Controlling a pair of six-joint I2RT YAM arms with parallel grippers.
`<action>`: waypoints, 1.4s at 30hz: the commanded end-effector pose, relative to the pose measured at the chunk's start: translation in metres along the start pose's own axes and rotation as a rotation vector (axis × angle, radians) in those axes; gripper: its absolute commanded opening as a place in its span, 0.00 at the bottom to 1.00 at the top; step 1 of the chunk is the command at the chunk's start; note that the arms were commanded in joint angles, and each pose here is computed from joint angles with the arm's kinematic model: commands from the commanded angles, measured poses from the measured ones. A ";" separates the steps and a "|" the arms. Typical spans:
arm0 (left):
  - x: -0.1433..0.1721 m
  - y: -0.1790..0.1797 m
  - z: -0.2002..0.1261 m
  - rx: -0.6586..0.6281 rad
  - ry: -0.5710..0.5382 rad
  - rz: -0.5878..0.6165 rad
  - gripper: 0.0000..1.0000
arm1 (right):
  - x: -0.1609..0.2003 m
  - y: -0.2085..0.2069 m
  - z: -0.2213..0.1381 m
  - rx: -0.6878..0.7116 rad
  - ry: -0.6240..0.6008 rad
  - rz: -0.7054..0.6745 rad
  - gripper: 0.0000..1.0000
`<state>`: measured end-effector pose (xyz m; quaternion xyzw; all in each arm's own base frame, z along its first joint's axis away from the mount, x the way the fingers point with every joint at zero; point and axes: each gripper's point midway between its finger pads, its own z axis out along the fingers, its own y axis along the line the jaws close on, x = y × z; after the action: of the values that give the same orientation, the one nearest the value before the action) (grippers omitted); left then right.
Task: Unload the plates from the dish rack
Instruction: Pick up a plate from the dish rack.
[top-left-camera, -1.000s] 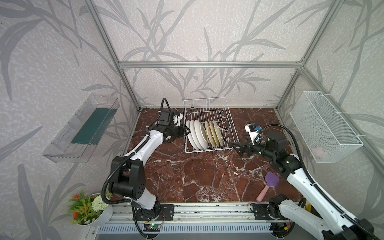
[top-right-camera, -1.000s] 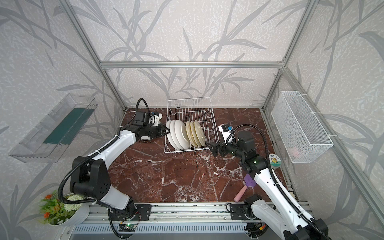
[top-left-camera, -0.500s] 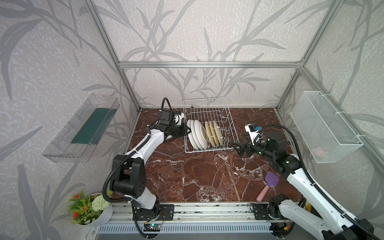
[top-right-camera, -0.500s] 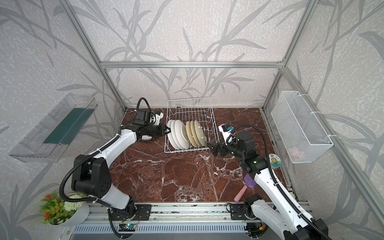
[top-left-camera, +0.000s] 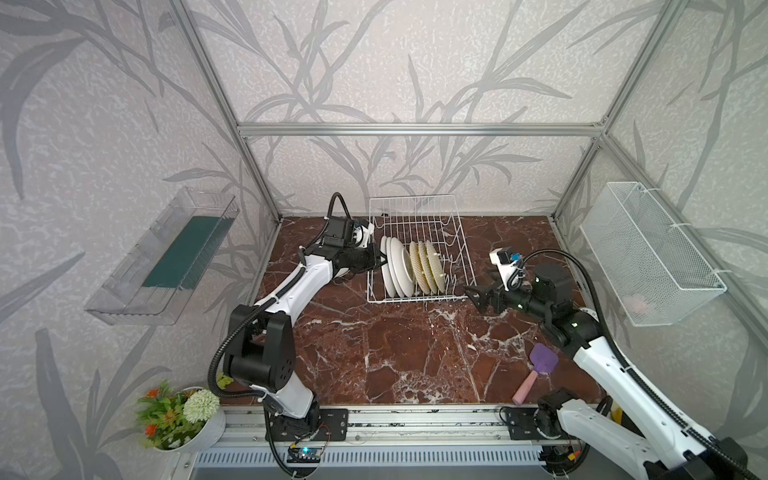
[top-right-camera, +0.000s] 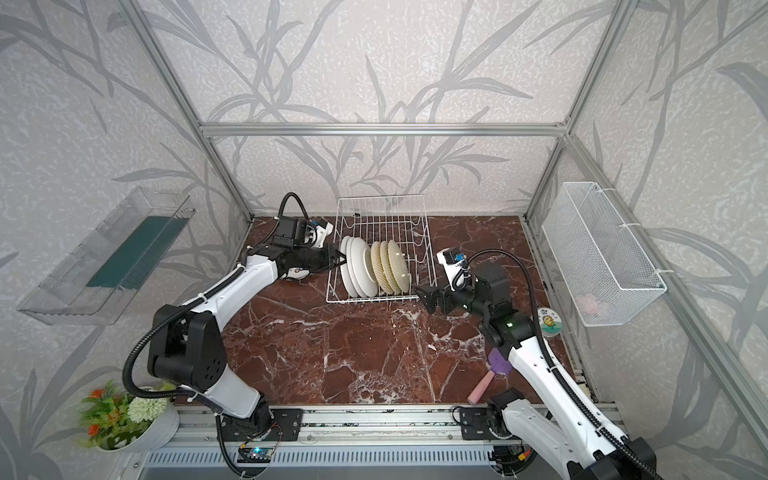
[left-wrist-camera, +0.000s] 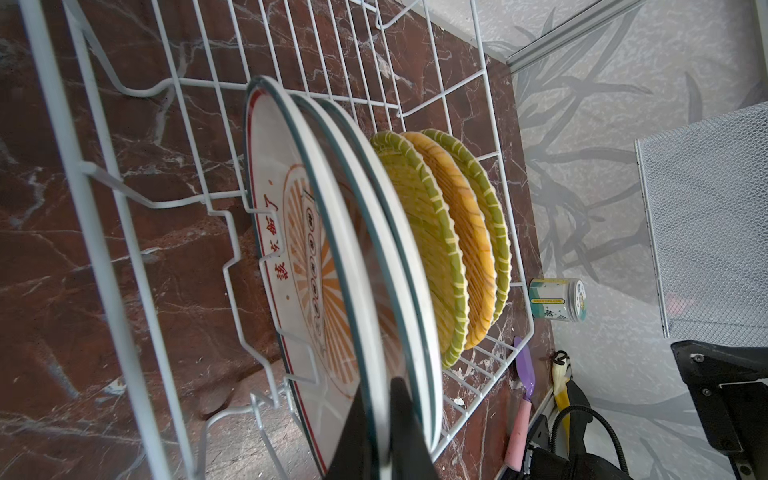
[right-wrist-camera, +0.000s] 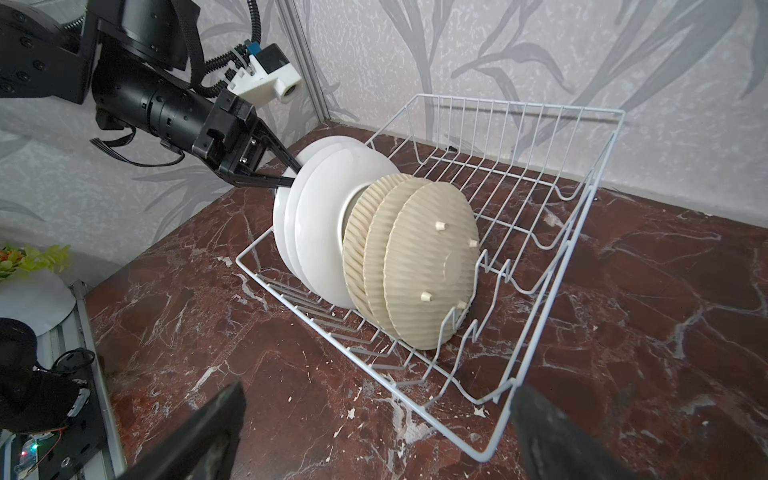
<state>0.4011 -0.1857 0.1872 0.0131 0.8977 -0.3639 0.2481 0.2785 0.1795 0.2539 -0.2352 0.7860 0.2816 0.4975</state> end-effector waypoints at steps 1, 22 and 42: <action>-0.008 -0.001 -0.006 -0.017 -0.035 0.025 0.00 | -0.002 0.001 -0.002 0.001 -0.016 -0.015 0.99; -0.017 -0.022 -0.024 0.051 -0.120 0.009 0.00 | -0.005 0.004 -0.006 -0.001 -0.029 -0.016 0.99; -0.027 -0.038 -0.049 0.054 -0.181 0.033 0.00 | -0.007 0.006 -0.013 0.000 -0.043 -0.013 0.99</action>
<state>0.3928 -0.1847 0.2240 -0.0028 0.8742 -0.3896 0.2899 0.2717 0.1764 0.2656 -0.2365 0.7744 0.2812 0.5151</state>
